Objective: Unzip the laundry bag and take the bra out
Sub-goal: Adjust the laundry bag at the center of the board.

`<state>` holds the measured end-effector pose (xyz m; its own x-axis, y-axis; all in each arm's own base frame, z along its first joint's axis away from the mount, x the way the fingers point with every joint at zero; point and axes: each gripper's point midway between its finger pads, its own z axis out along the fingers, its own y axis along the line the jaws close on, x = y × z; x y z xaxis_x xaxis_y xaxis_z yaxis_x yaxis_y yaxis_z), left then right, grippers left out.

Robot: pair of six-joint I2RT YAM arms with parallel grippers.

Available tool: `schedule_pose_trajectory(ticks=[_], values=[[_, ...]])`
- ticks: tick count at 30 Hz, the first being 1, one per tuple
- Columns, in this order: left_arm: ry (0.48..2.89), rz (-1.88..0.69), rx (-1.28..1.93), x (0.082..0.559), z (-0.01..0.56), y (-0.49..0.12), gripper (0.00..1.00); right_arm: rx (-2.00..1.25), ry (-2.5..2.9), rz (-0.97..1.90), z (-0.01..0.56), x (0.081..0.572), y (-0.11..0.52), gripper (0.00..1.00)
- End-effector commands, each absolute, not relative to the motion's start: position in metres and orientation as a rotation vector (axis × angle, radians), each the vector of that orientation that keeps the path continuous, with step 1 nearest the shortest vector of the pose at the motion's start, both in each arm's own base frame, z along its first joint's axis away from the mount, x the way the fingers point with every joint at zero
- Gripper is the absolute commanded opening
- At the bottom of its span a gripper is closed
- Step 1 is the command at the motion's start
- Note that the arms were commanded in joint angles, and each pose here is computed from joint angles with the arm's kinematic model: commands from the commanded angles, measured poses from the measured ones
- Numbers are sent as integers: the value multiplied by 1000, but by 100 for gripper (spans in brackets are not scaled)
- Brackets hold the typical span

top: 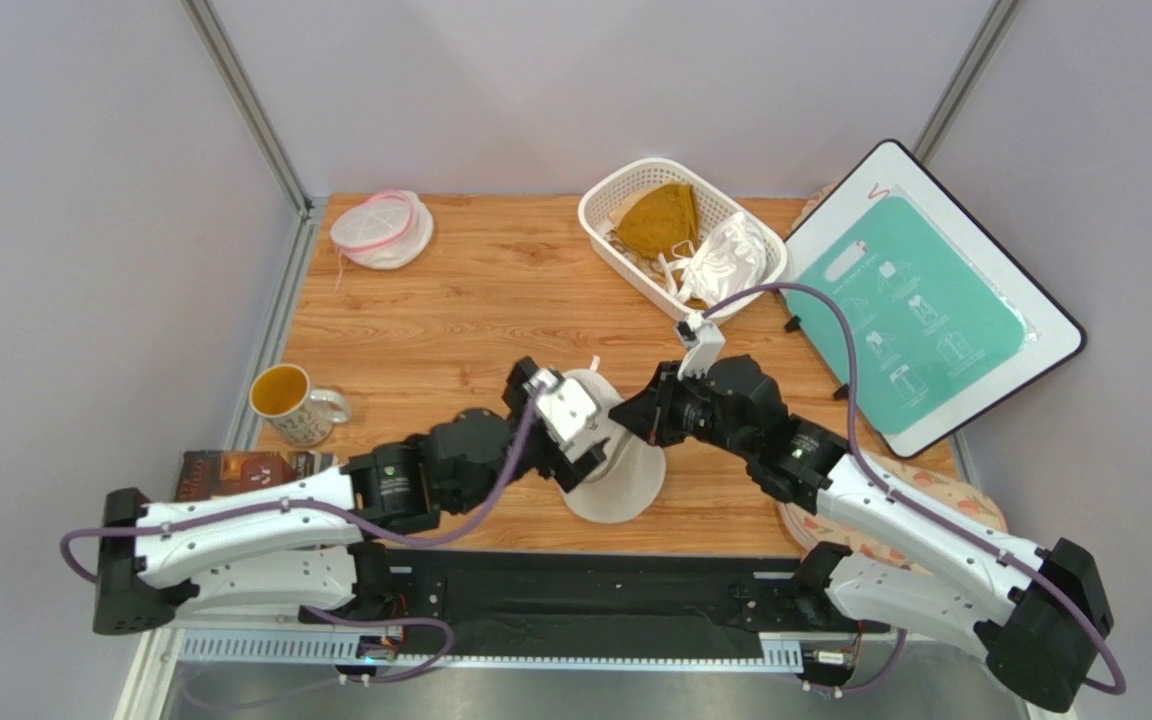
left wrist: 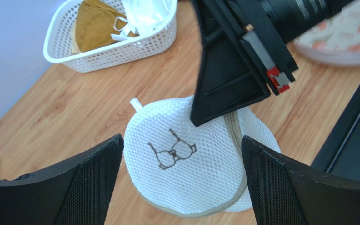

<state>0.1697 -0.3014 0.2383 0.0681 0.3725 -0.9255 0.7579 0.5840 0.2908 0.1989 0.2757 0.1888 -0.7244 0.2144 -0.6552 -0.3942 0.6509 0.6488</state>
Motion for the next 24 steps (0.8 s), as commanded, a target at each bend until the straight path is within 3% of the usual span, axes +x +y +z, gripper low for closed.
schedule_pose_trajectory(ticks=[1,9,16,24], values=[[1637,-639,713,171,289,-273,100,-475,1900,1060,237,209,282,0],[1887,-845,545,198,239,-244,100,-842,1782,1205,231,172,283,0],[1826,-1046,576,191,218,-253,100,-1018,1763,1472,237,140,270,0],[1777,-1155,663,185,225,-265,100,-1113,1797,1585,234,133,270,0]])
